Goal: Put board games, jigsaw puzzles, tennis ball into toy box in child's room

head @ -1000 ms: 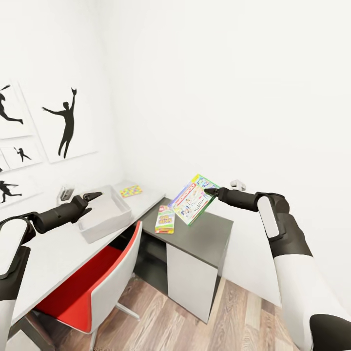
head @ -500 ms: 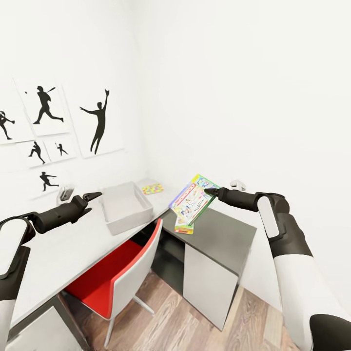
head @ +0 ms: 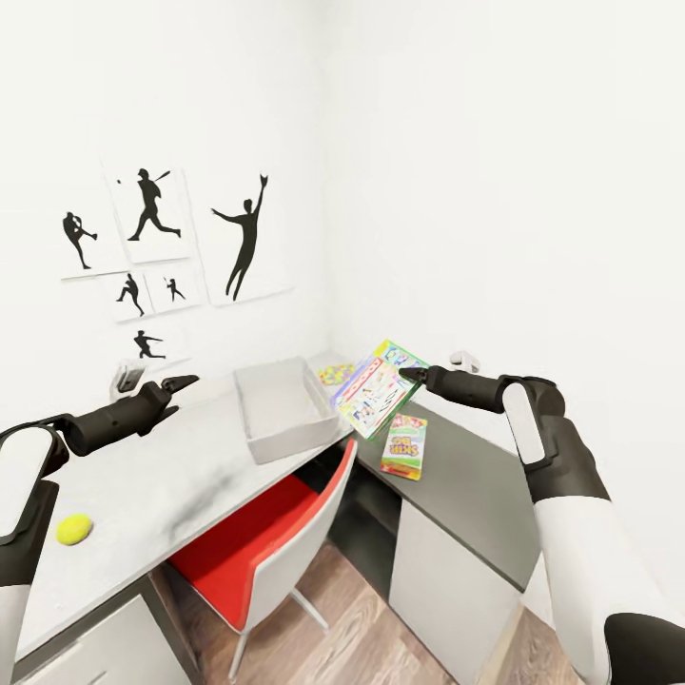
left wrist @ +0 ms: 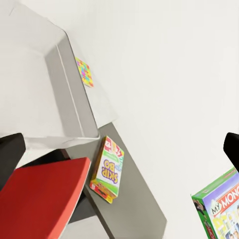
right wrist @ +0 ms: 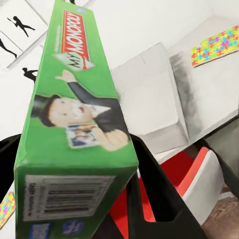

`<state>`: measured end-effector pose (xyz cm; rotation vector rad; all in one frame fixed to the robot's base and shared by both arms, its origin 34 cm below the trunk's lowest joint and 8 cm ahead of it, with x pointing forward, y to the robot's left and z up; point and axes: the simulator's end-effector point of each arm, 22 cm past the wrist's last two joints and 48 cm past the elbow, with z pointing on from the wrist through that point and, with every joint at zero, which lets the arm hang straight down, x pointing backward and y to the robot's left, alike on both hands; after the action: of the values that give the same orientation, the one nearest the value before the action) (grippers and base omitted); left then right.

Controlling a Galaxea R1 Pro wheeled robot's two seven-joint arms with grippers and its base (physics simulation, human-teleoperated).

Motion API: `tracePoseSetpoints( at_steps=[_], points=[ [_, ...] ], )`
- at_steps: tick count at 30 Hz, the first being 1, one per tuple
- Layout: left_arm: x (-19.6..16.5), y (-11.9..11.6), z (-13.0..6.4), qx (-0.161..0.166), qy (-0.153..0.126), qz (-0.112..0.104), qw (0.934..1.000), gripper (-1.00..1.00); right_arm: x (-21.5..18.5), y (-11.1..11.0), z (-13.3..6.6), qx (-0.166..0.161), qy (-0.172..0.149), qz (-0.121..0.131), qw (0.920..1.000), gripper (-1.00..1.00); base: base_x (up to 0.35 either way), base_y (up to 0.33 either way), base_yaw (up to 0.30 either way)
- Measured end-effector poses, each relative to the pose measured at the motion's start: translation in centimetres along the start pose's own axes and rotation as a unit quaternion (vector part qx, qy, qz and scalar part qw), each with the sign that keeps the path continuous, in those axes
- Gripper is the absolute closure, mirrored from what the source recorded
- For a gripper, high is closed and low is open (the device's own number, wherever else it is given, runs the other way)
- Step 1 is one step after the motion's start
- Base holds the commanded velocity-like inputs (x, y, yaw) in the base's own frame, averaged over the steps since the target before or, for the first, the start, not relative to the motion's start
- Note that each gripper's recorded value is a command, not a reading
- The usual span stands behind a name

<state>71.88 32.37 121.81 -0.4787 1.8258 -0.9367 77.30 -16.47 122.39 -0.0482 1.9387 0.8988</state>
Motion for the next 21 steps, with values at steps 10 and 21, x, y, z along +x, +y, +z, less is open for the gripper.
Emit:
tracePoseSetpoints(
  at_steps=[10, 21],
  points=[
    [0.01, 0.03, 0.0, 0.0, 0.0, 0.0, 1.0, -1.0, -0.01, -0.03, -0.02, 0.0, 0.0, 0.0, 1.0, 1.0, 0.316, -0.067, 0.299],
    [0.04, 0.08, 0.07, -0.001, 0.001, 0.0, 1.0, -1.0, 0.0, -0.09, 0.02, 0.001, 0.0, 0.0, 1.0, 1.0, 0.205, -0.047, 0.299]
  ],
)
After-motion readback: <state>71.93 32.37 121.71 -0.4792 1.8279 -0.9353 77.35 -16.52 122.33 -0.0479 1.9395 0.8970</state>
